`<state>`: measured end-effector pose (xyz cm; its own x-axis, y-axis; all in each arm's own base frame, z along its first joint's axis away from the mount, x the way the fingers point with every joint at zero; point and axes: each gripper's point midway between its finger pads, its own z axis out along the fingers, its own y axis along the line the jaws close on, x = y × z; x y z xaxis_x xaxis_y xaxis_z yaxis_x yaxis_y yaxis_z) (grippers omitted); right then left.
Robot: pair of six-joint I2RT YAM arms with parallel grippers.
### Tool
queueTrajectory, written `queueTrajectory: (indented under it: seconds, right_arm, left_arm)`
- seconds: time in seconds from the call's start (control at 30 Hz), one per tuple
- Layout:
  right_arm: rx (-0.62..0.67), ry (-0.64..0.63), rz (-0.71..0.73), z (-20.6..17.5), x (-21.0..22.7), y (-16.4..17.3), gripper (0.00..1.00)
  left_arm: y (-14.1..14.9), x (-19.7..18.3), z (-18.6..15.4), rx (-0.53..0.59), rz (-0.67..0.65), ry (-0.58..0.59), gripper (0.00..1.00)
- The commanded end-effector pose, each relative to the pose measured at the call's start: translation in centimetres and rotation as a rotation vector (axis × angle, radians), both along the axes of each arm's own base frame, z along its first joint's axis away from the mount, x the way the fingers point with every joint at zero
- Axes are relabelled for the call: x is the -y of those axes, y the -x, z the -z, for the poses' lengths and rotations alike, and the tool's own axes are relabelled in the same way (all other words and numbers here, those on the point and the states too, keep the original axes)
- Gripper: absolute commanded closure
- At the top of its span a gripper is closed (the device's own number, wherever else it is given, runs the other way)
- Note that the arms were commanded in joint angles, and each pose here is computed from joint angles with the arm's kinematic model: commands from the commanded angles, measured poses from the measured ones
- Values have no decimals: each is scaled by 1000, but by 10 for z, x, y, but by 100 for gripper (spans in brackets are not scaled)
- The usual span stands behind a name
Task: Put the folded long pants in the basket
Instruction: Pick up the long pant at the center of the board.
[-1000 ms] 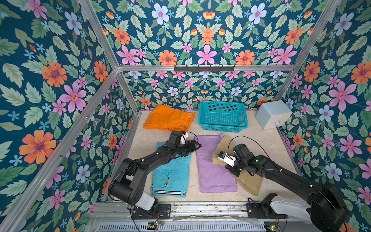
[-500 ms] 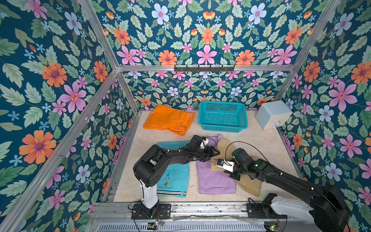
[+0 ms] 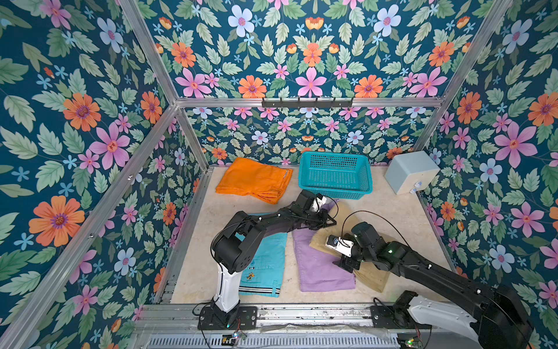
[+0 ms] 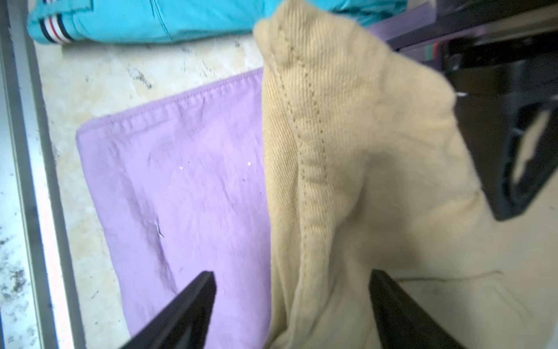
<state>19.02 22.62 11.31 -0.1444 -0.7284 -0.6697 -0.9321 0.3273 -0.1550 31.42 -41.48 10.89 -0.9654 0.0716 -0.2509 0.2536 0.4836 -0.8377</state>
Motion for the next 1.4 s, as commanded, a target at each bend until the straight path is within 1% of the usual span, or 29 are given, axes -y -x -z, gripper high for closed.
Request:
queueTrajectory:
  seconds: [0.0, 0.1, 0.17, 0.2, 0.23, 0.3, 0.37, 0.4, 0.43, 0.47, 0.5, 0.57, 0.6, 0.73, 0.8, 0.87, 1.03, 1.1, 1.17, 1.23, 1.37]
  right_arm:
    - [40, -210, 69, -42, -15, -8, 2]
    - [69, -353, 125, -74, -14, -12, 1]
    - [58, -444, 207, -93, -8, -22, 1]
    - [35, -505, 296, -103, -1, -33, 1]
    - [-9, -581, 429, -111, 12, -50, 1]
    - [-159, -711, 684, -114, 43, -78, 1]
    - [-332, -802, 892, -101, 74, -97, 3]
    - [-421, -824, 1005, -88, 89, -103, 5]
    - [-501, -824, 1115, -73, 102, -106, 6]
    - [-568, -812, 1204, -58, 112, -106, 9]
    - [-630, -771, 1268, -42, 120, -103, 11]
    - [-701, -677, 1352, -16, 127, -95, 14]
    - [-734, -620, 1377, -4, 129, -90, 15]
    - [-830, -501, 1433, 31, 131, -78, 18]
    - [-872, -486, 1418, 43, 126, -77, 18]
    - [-888, -508, 1371, 49, 119, -82, 17]
    - [-937, -476, 1367, 69, 113, -94, 20]
    - [-960, -450, 1362, 77, 111, -97, 24]
    - [-987, -452, 1359, 84, 108, -99, 27]
    - [-1016, -447, 1361, 92, 106, -98, 32]
    - [-1050, -444, 1350, 101, 102, -96, 48]
  left_arm:
    - [-16, -25, 7, 38, -1, -59, 100]
    - [-30, -54, 0, 53, -26, -86, 100]
    - [-34, -76, -10, 78, -50, -102, 100]
    - [-35, -88, -16, 88, -71, -107, 100]
    - [-36, -100, -19, 95, -94, -117, 100]
    - [-35, -118, -19, 102, -123, -126, 100]
    - [-31, -129, -13, 98, -139, -131, 100]
    - [-29, -132, -8, 90, -144, -134, 100]
    - [-28, -134, -2, 81, -146, -138, 100]
    - [-27, -136, 2, 75, -149, -145, 100]
    - [-27, -137, 5, 70, -152, -152, 100]
    - [-28, -141, 9, 73, -165, -164, 100]
    - [-29, -142, 10, 75, -171, -168, 100]
    - [-29, -143, 11, 75, -173, -173, 100]
    - [-29, -143, 13, 71, -174, -176, 100]
    - [-30, -144, 13, 79, -180, -185, 100]
    - [-32, -146, 16, 86, -186, -200, 100]
    - [-32, -146, 19, 79, -186, -202, 100]
    - [-32, -146, 20, 78, -187, -202, 100]
    - [-32, -147, 22, 76, -190, -208, 100]
    - [-31, -147, 22, 76, -190, -208, 100]
